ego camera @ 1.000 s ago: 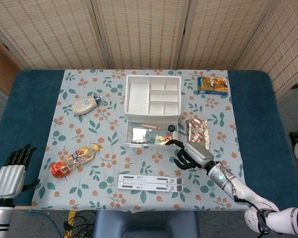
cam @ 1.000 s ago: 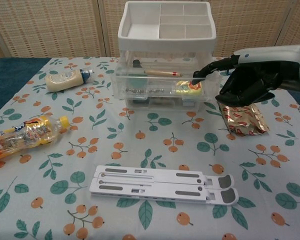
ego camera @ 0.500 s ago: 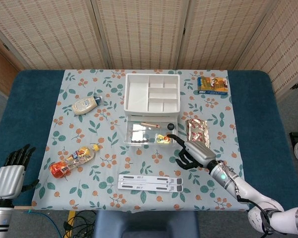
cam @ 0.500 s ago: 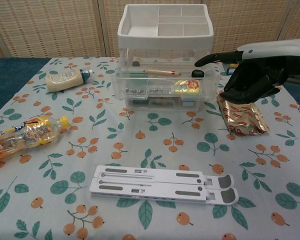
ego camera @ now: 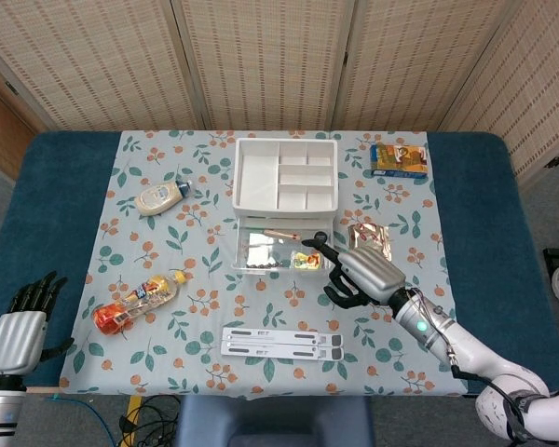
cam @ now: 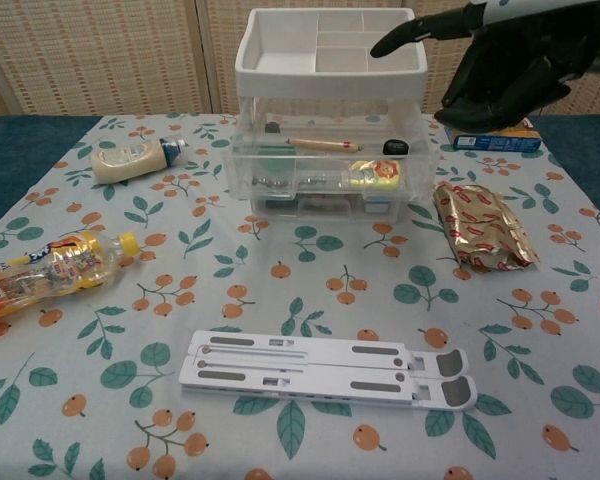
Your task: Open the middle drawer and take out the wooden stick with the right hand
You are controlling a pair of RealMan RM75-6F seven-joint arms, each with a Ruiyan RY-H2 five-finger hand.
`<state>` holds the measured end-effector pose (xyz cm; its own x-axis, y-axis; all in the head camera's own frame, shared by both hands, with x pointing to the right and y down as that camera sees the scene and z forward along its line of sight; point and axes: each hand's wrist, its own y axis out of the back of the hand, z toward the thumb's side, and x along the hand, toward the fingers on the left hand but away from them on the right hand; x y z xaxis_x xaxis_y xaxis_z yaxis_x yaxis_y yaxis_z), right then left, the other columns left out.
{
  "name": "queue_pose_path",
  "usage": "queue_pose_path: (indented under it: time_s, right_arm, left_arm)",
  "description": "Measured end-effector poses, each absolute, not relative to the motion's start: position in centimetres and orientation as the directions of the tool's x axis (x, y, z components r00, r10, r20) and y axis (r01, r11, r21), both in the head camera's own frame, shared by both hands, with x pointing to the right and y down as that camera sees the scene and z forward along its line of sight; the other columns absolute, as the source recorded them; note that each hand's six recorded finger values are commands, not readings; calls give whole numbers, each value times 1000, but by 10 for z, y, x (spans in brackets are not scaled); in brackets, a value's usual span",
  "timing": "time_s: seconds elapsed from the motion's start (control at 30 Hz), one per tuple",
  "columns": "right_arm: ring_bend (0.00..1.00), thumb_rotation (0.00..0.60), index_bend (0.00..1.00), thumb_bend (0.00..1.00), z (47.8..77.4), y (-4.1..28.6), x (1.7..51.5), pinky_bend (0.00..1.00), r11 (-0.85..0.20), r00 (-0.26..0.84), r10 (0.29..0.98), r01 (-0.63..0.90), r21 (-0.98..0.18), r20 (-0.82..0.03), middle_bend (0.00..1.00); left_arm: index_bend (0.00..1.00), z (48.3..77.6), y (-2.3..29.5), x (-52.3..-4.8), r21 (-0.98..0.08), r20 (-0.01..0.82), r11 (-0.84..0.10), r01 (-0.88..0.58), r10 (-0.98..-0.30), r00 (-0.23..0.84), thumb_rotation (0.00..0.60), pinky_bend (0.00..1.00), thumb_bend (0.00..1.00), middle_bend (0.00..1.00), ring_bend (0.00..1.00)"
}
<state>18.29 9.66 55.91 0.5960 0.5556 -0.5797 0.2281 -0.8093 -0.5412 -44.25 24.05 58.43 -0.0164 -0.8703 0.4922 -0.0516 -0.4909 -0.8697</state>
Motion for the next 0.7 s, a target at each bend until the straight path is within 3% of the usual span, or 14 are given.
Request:
queue_pose_path:
  time_s: [0.4,0.7]
  right_arm:
    - [948,600,184,515,575,52,147,1000,-779,519,577,116,-617,-631,890]
    - [997,600,185,612,605,49,110,1000,-795,472,531,-9,-606,-704,939]
  left_arm:
    - [98,581,243,-448,-873,486,-484,-56,-874,-29,600,106,136,67,100]
    - [98,579,243,-449,-875,483,-481,-59,-875,-30,600,106,136,67,100]
